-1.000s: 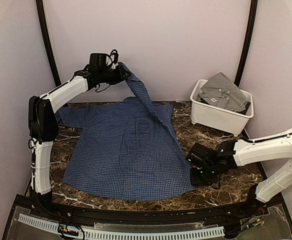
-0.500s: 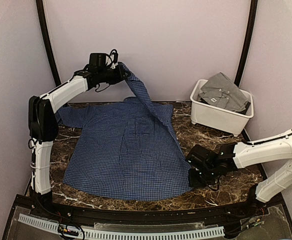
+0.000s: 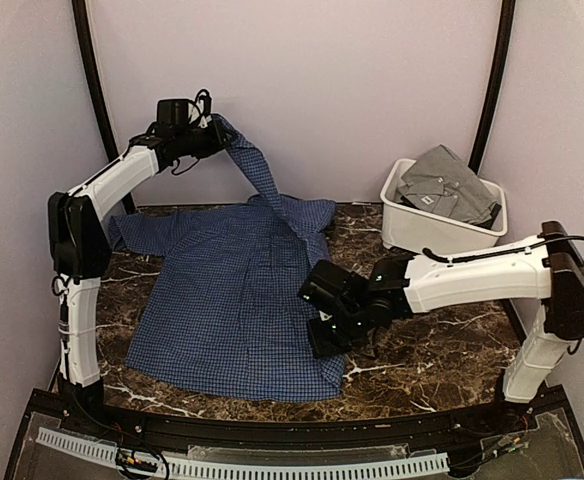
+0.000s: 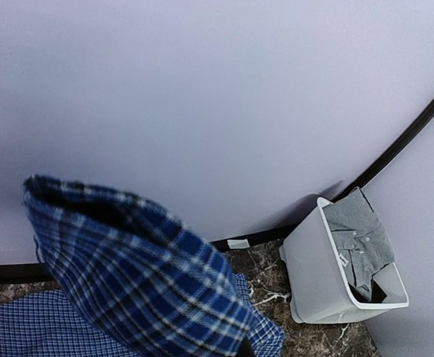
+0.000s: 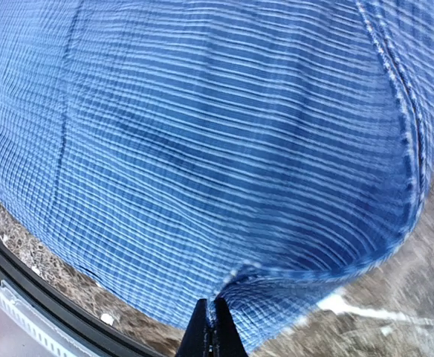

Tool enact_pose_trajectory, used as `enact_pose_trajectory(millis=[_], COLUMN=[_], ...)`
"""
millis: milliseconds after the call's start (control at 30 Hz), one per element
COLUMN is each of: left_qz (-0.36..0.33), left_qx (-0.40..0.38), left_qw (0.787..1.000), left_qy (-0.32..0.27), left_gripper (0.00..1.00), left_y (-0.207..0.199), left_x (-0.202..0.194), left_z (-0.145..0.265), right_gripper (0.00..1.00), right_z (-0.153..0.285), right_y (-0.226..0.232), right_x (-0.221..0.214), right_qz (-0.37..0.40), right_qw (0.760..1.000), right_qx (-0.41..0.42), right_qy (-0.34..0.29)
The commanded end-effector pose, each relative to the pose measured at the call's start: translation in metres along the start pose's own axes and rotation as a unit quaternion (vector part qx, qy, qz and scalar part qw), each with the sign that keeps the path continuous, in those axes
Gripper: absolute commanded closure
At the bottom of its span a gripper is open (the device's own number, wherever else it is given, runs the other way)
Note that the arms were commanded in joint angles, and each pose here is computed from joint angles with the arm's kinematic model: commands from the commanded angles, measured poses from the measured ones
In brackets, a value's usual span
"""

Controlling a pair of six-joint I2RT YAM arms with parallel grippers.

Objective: Fold and stack the long sleeve shirts
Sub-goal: Fold the flattened shirt at the center of the board.

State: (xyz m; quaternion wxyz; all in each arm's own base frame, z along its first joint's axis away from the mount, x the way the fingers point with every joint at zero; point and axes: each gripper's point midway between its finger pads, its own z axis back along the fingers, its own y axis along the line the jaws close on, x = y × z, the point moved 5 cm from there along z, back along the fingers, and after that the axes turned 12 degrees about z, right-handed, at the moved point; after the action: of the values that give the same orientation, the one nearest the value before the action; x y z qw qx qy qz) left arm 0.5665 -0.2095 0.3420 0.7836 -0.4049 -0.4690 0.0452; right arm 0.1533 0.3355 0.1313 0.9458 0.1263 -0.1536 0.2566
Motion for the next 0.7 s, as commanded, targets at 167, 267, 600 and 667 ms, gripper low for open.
enact_pose_trajectory(millis=[167,267,600,667], left_qz=[-0.022,-0.019,-0.014,-0.014], left_qx=[0.037,0.048,0.041,0.042], left_qw=[0.999,0.999,0.999,0.999], left_qy=[-0.010,-0.004,-0.004,-0.005], left_gripper=[0.98,0.98,0.97,0.97], left_y=[0.046,0.061,0.069,0.069], left_x=[0.022,0.018,0.016,0.017], left_z=[0.017,0.017,0.012,0.013], right_gripper=[1.00,1.00,1.00,1.00], right_z=[-0.039,-0.044,-0.047,-0.049], right_y=[0.067,0.075,0.088,0.090], right_x=[0.028,0.031,0.045,0.045], right_qz=[0.099,0.105,0.125,0.127], right_qw=[0.988,0.984,0.978,0.977], right_qx=[0.120,0.142,0.163,0.168], right_qy=[0.016,0.018,0.020,0.022])
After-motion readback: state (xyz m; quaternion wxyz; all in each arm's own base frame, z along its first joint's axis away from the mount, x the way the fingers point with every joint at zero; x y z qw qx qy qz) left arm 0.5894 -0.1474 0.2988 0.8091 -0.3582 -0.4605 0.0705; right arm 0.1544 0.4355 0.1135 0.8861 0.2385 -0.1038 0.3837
